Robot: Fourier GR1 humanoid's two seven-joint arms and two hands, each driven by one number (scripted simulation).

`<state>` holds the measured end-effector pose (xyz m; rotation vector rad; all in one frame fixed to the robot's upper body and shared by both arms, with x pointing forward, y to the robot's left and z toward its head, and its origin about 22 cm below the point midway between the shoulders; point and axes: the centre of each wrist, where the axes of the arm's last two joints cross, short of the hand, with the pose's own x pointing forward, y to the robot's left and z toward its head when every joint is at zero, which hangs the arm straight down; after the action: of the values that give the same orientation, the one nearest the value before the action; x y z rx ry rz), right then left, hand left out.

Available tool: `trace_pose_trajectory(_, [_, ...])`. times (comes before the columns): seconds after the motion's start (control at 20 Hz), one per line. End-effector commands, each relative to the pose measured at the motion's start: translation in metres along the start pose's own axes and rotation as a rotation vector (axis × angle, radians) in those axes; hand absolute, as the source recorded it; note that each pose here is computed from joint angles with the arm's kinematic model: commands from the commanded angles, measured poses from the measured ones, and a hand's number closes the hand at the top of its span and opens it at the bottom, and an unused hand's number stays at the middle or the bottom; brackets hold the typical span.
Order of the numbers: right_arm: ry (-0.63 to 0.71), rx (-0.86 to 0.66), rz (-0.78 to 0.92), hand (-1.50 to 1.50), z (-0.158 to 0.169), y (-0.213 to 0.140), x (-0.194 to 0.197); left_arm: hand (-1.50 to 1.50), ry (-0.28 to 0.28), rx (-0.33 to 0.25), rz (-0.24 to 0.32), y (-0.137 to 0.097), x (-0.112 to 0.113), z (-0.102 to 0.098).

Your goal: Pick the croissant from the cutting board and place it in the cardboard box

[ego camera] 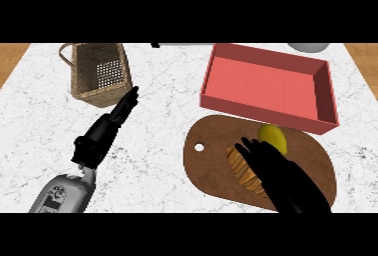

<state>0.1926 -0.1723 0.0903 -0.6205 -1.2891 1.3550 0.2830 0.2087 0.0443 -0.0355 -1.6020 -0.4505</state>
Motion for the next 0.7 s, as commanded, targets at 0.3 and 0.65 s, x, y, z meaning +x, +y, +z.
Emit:
trace_pose_trajectory(0.3, [0.026,0.074,0.028,-1.50,-0.020,0.032,-0.010,0.00,0.006,0.007,-0.004,0.007,-0.007,-0.010])
trace_pose_trajectory(0.65, [0.044,0.107,0.033,-1.50,-0.029,0.062,-0.003,0.00,0.002,0.017,-0.002,-0.005,-0.002,0.003])
